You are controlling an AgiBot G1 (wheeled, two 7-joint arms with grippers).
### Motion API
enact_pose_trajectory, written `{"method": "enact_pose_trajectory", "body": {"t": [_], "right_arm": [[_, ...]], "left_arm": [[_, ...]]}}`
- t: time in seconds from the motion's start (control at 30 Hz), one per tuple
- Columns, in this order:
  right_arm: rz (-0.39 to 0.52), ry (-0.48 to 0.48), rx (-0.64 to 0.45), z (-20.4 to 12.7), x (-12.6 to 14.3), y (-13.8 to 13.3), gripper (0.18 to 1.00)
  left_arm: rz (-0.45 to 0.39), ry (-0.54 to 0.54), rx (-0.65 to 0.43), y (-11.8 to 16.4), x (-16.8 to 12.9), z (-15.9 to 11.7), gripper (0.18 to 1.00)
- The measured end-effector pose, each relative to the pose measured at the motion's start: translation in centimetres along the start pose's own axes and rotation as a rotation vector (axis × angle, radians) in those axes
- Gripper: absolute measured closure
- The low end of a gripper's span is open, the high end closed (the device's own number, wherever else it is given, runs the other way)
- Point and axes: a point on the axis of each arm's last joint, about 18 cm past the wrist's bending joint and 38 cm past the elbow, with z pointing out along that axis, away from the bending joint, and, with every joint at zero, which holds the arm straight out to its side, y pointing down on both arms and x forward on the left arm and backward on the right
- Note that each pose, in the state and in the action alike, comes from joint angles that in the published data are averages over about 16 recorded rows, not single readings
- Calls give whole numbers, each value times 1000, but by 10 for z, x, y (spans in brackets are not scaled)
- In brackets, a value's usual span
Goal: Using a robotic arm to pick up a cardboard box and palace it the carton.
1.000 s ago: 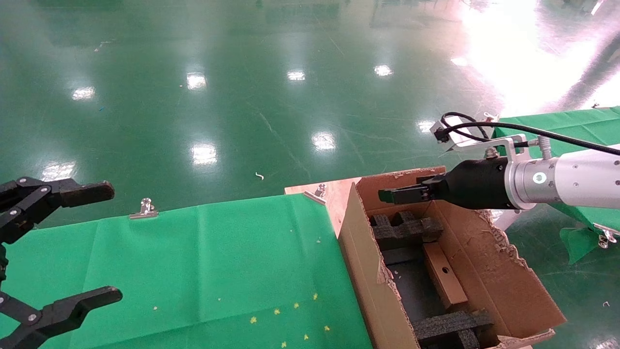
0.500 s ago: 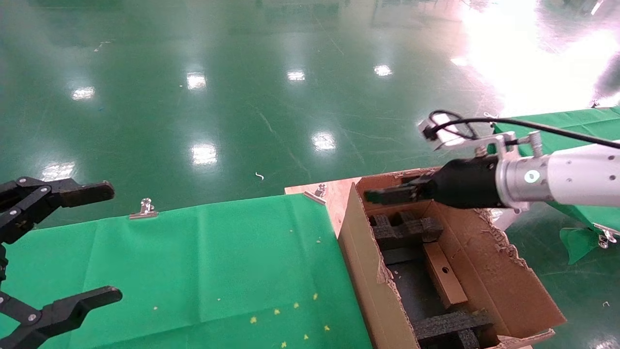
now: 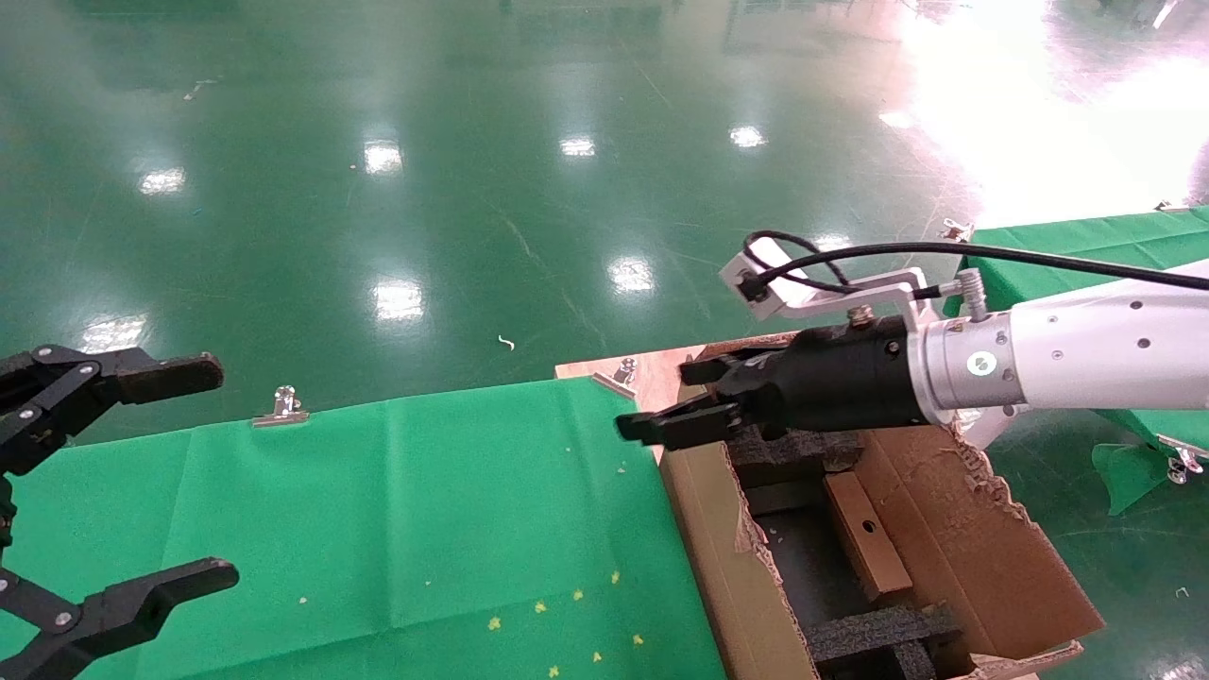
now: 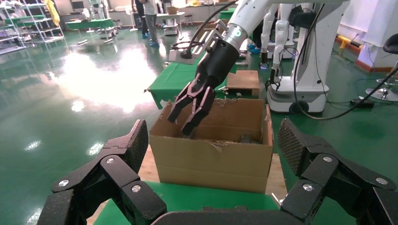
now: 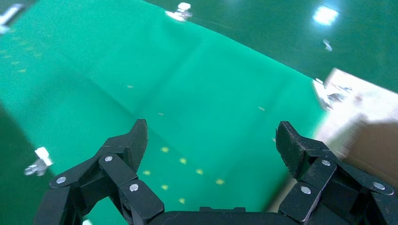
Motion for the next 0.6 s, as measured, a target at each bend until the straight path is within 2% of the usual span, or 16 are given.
{"method": "enact_pose_trajectory", "body": {"t": [0.6], "right_arm": [[-228, -308, 182, -3, -56, -13, 178]], "left_arm": [[0, 0, 0, 0, 0, 0, 184]]}}
